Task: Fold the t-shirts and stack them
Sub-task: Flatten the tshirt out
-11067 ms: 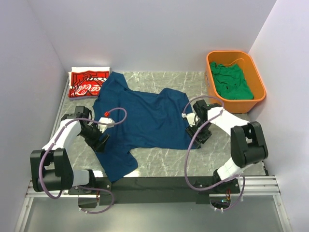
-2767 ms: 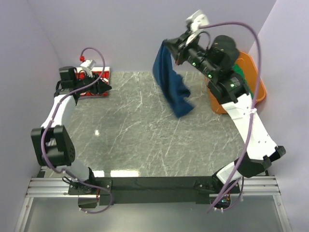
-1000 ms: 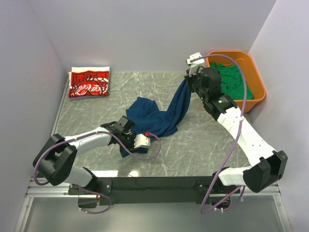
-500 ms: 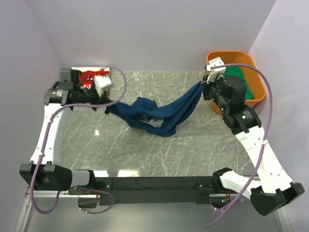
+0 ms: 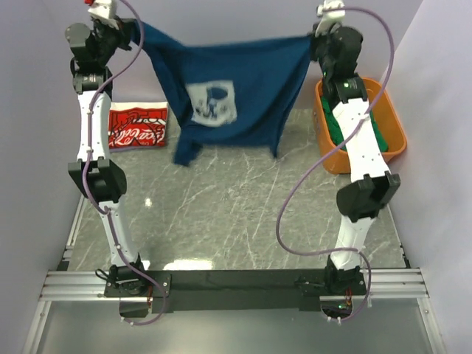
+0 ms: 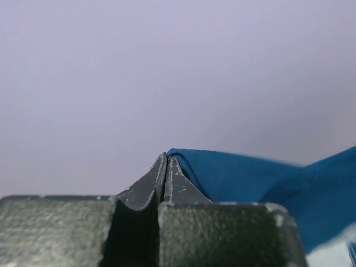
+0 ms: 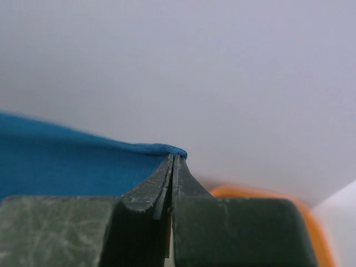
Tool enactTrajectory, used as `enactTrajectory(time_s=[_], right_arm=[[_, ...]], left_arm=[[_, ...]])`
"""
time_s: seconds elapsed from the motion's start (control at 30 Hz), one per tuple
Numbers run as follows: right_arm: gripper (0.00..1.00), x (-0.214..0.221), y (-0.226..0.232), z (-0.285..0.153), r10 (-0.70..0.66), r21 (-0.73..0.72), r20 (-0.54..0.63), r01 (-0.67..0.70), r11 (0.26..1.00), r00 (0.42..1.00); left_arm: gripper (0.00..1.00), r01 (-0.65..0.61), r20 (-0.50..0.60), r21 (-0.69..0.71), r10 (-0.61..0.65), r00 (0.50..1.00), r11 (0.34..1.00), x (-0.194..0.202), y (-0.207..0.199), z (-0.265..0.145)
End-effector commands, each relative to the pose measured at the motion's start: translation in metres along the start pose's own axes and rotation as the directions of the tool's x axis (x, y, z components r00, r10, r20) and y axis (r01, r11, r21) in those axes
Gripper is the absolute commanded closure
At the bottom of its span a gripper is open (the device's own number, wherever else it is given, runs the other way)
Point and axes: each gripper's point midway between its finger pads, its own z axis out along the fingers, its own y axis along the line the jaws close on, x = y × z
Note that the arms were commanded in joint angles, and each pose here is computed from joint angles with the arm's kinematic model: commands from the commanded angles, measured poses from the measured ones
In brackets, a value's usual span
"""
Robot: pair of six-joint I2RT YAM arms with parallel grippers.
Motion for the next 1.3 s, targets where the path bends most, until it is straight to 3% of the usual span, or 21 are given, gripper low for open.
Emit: enactTrajectory(time_s=[0.0, 0.13, 0.23, 0.4, 0.47, 0.53, 0.57, 0.63, 0.67, 0.7, 0.73, 0.77, 0.8, 0.93, 1.07, 1.13, 1.2, 1.23, 1.27], right_arm=[[1.0, -0.126, -0.045, -0.025, -0.014, 0.129, 0.337, -0.031, 0.991, 0.941], [1.0, -0.136, -0.047, -0.027, -0.051, 0.151, 0.408, -0.012, 0.988, 0.911], [1.0, -0.108, -0.037, -0.028, -0.045, 0.112, 0.363, 0.004, 0.994, 0.931], [1.0, -0.017, -0.013, -0.041, -0.069, 0.05, 0.205, 0.06, 0.997, 0.976], [1.0, 0.026, 0.001, -0.053, -0.095, -0.004, 0.129, 0.096, 0.995, 0.987], [1.0, 0.046, 0.007, -0.067, -0.108, -0.029, 0.091, 0.111, 0.993, 0.99], [1.0, 0.08, 0.018, -0.074, -0.12, -0.08, 0.002, 0.119, 0.99, 0.993], [1.0, 0.099, 0.027, -0.092, -0.152, -0.147, -0.052, 0.143, 0.979, 0.987], [1.0, 0.135, 0.039, -0.105, -0.17, -0.205, -0.137, 0.14, 0.969, 0.976], [1.0, 0.148, 0.046, -0.115, -0.188, -0.251, -0.157, 0.145, 0.957, 0.969], [1.0, 0.16, 0.05, -0.125, -0.222, -0.284, -0.179, 0.166, 0.945, 0.959], [1.0, 0.185, 0.057, -0.146, -0.248, -0.334, -0.232, 0.163, 0.929, 0.941], [1.0, 0.197, 0.064, -0.157, -0.286, -0.386, -0.241, 0.179, 0.905, 0.927], [1.0, 0.257, 0.088, -0.223, -0.407, -0.587, -0.346, 0.143, 0.797, 0.845], [1.0, 0.305, 0.098, -0.301, -0.553, -0.748, -0.4, 0.088, 0.658, 0.731], [1.0, 0.319, 0.101, -0.333, -0.629, -0.816, -0.352, 0.102, 0.569, 0.693], [1.0, 0.33, 0.102, -0.36, -0.684, -0.864, -0.326, 0.087, 0.495, 0.653], [0.99, 0.335, 0.106, -0.371, -0.704, -0.882, -0.307, 0.086, 0.463, 0.64], [0.9, 0.34, 0.102, -0.378, -0.73, -0.888, -0.309, 0.09, 0.451, 0.61]], left_arm=[[0.99, -0.131, 0.493, -0.184, 0.207, 0.845, 0.974, -0.173, 0.011, -0.034], [0.99, -0.16, 0.507, -0.209, 0.246, 0.826, 0.965, -0.187, 0.023, -0.05], [0.99, -0.151, 0.453, -0.131, 0.195, 0.87, 0.98, -0.165, 0.026, -0.057], [0.99, -0.109, 0.187, 0.116, 0.086, 0.979, 0.987, -0.066, -0.013, -0.074], [0.99, -0.095, 0.064, 0.221, 0.083, 0.994, 0.971, -0.016, -0.042, -0.096], [0.99, 0.032, -0.134, 0.257, 0.003, 0.991, 0.966, 0.06, -0.063, -0.126], [0.99, -0.04, -0.149, 0.32, 0.092, 0.985, 0.947, 0.063, -0.078, -0.144], [0.99, 0.126, -0.359, 0.356, 0.012, 0.933, 0.926, 0.126, -0.111, -0.192], [0.99, 0.054, -0.345, 0.409, 0.1, 0.933, 0.911, 0.122, -0.12, -0.209], [0.99, 0.061, -0.369, 0.453, 0.125, 0.921, 0.89, 0.131, -0.134, -0.226], [0.99, 0.178, -0.485, 0.469, 0.083, 0.87, 0.865, 0.151, -0.158, -0.26], [0.99, 0.115, -0.483, 0.525, 0.183, 0.856, 0.843, 0.163, -0.166, -0.279], [0.99, 0.152, -0.527, 0.545, 0.196, 0.827, 0.825, 0.173, -0.177, -0.299], [0.99, 0.366, -0.682, 0.671, 0.343, 0.646, 0.645, 0.215, -0.235, -0.415], [0.99, 0.389, -0.719, 0.674, 0.435, 0.542, 0.629, 0.224, -0.248, -0.467], [0.99, 0.36, -0.692, 0.712, 0.517, 0.503, 0.603, 0.226, -0.256, -0.486], [0.99, 0.355, -0.658, 0.749, 0.572, 0.489, 0.559, 0.227, -0.266, -0.495], [0.94, 0.348, -0.65, 0.757, 0.582, 0.488, 0.553, 0.227, -0.271, -0.5], [0.9, 0.343, -0.643, 0.763, 0.585, 0.495, 0.548, 0.226, -0.274, -0.5]])
